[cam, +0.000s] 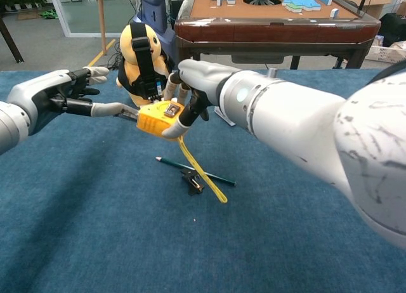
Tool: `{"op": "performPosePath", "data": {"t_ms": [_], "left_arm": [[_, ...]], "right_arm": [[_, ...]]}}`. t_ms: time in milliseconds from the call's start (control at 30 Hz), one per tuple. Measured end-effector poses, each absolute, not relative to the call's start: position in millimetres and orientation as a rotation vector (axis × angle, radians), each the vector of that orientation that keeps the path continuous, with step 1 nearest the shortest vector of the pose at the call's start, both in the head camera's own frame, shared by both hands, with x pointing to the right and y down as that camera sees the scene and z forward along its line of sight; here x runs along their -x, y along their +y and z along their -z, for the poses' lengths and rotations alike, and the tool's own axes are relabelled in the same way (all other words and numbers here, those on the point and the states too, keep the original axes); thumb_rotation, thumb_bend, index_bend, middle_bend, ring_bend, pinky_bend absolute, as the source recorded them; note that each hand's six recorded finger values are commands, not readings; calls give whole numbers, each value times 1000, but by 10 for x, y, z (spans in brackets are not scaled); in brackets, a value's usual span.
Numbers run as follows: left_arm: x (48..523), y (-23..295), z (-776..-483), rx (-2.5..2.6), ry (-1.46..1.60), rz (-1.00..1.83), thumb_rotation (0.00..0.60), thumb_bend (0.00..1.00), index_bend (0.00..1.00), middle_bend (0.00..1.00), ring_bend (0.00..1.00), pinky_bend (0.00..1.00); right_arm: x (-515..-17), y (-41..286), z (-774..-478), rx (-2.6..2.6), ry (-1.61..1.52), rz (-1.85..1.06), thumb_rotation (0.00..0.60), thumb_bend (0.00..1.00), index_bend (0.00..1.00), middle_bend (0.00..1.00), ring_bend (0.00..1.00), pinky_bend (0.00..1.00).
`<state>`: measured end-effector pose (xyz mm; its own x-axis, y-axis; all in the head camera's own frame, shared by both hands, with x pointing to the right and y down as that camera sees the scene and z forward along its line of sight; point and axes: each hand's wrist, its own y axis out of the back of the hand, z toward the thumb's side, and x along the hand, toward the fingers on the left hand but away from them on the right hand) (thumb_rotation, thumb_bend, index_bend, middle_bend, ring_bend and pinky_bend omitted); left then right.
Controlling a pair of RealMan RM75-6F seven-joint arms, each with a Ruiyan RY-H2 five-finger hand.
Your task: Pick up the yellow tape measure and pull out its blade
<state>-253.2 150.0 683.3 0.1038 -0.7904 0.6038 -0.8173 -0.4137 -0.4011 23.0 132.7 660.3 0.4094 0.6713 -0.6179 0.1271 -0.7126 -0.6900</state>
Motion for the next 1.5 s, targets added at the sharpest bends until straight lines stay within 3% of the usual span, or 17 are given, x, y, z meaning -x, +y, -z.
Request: {"op": "performPosePath", "data": {"t_ms": [167,800,1500], "left_arm": [[2621,1487,-6837,-2287,-1702,-1244,600,206,17,0,0,0],[2709,1495,-6874,-2298,-1677,-1279,600,351,434,0,0,0],[2684,1517,-6880,-2301,-1652,-1261,600,491,539,0,0,0]], "right_arm": [[-236,1325,-6596,2116,-677,-1289,600,990,782,774,708,224],[-259,1309,-6628,2115,-680,-1300,600,990,787,778,717,227],[-307,1272,-6650,2111,-696,-1319,600,990,789,780,719,227]]}}
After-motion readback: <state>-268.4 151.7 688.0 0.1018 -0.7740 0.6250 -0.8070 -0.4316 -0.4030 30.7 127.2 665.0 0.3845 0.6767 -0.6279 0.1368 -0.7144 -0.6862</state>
